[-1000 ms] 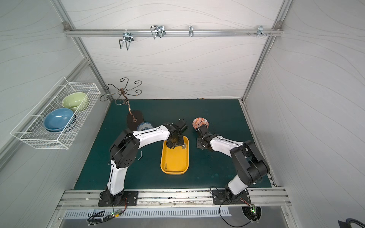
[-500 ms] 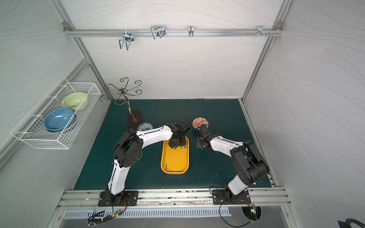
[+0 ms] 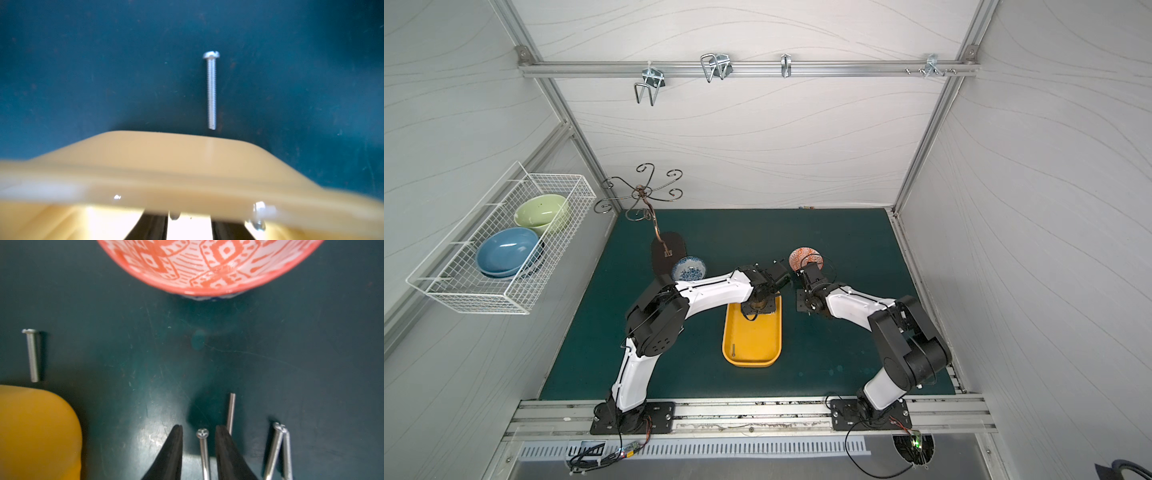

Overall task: Take out the screws from the storage box
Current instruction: Pick up the screw from the storage box.

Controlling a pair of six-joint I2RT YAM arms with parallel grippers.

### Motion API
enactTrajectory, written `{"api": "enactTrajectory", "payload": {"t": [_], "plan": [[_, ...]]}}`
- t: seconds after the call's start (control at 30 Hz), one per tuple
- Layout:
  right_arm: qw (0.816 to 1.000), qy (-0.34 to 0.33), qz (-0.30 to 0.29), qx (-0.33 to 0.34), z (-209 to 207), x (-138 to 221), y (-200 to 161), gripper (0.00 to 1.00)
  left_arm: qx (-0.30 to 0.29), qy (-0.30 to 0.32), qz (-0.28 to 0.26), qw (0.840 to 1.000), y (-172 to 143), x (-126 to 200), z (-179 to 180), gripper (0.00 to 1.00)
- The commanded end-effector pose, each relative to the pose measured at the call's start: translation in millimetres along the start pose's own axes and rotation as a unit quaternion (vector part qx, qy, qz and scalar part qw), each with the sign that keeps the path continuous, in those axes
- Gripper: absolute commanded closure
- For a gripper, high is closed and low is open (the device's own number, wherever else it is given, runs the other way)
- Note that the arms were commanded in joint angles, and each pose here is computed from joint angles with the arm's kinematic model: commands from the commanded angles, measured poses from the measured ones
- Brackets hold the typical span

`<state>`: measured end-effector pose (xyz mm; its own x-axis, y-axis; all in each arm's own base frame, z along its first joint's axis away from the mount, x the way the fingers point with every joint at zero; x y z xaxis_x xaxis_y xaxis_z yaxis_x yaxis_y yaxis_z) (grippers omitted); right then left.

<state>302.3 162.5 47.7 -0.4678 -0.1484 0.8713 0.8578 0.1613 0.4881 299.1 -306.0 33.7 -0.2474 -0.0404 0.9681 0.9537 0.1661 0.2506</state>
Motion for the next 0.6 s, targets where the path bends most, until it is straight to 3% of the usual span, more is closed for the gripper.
{"api": "enactTrajectory", "payload": {"t": [0.0,0.13,0.4,0.57], "plan": [[1.000,0.006,-0.006,0.003,0,5,1,0.69,-0.027,0.079,0.059,0.995,-35,-42,32,0.66],[1.000,0.008,-0.006,0.004,0,5,1,0.69,-0.034,0.073,0.081,0.993,-43,-55,28,0.99],[1.000,0.012,-0.010,0.004,1,6,3,0.70,-0.037,0.068,0.082,0.994,-45,-58,29,1.00],[0.999,0.027,-0.039,0.011,5,24,15,0.70,-0.047,0.033,0.044,0.997,-29,-32,22,1.00]]}}
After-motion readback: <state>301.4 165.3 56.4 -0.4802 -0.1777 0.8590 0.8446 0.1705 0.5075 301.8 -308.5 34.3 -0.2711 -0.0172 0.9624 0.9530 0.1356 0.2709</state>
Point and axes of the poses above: each gripper's point midway between its finger pads, its own x axis back along the fingers, its own z axis along the line the jaws close on, y = z × x, the point moved 2 cm from there along x, back along the fingers, and after that the axes turned 6 degrees about x, right-handed, at the moved point
